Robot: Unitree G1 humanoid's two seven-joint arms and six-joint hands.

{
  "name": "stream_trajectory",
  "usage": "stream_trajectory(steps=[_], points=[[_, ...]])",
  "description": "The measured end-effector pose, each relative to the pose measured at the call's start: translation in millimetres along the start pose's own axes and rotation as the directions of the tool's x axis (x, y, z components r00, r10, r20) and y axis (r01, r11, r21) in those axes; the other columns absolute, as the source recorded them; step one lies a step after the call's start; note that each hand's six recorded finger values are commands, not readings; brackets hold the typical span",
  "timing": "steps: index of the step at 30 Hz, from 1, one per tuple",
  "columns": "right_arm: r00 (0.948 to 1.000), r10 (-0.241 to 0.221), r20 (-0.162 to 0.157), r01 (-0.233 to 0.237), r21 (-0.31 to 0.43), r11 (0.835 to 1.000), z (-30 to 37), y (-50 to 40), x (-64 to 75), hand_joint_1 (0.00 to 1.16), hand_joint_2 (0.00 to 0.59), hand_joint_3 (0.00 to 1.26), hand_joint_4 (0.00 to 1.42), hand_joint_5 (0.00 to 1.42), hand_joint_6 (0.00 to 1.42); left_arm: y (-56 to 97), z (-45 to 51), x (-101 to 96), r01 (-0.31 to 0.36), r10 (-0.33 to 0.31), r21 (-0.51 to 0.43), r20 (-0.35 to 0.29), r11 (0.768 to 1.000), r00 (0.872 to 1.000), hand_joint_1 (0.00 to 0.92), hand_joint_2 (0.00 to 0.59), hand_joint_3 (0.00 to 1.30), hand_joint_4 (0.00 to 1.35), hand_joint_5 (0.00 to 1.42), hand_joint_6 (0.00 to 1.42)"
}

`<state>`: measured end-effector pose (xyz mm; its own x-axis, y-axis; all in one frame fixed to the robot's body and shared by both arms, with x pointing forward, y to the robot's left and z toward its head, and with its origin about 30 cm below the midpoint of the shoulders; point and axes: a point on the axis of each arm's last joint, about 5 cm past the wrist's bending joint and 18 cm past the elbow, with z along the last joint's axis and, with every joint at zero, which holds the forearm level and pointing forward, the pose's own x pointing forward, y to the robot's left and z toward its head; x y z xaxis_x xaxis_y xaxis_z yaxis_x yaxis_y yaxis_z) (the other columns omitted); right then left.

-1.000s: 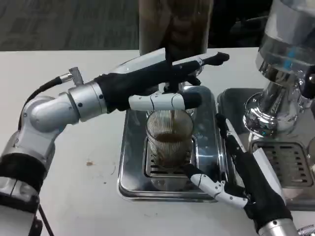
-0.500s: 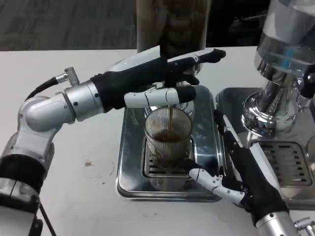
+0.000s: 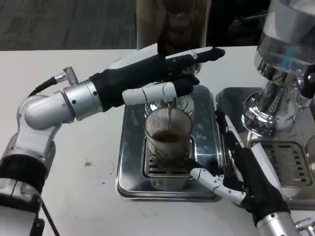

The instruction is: Grasp the cup under the faucet to collect the drink, then remove the cup.

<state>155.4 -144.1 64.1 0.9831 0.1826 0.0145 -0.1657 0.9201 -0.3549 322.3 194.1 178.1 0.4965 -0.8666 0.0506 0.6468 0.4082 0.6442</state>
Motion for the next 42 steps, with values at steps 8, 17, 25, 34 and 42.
stream_trajectory(steps=[8,17,25,34,42], points=[[1.0,-0.003,-0.008,0.003,0.002,1.0,-0.9,0.9,-1.9,0.64,0.211,0.0,0.0,0.0,0.0,4.1,-2.3,-2.6,-0.023,0.03,-0.151,0.04,0.988,0.999,0.0,0.111,0.13,0.0,0.02,0.06],[0.9999,-0.007,-0.007,0.007,0.007,1.0,-0.5,1.8,-1.9,0.63,0.219,0.0,0.0,0.0,0.0,5.5,-1.8,-7.9,-0.023,0.035,-0.206,0.057,0.978,0.998,0.0,0.114,0.15,0.0,0.03,0.08],[0.9999,-0.01,-0.009,0.01,0.013,1.0,-0.4,3.0,-2.5,0.63,0.22,0.0,0.0,0.0,0.0,10.4,2.8,-9.3,-0.037,0.056,-0.212,0.085,0.977,0.995,0.0,0.116,0.16,0.01,0.04,0.08],[0.9999,-0.012,-0.011,0.013,0.012,1.0,-0.7,3.1,-3.6,0.63,0.221,0.0,0.0,0.0,0.0,16.2,9.1,-9.6,-0.058,0.088,-0.218,0.131,0.974,0.987,0.0,0.117,0.16,0.03,0.06,0.1],[0.9998,-0.016,-0.012,0.016,0.012,1.0,-0.7,3.0,-3.7,0.63,0.221,0.0,0.0,0.0,0.0,21.5,15.8,-11.8,-0.08,0.117,-0.21,0.168,0.974,0.979,0.0,0.116,0.17,0.03,0.06,0.1]])
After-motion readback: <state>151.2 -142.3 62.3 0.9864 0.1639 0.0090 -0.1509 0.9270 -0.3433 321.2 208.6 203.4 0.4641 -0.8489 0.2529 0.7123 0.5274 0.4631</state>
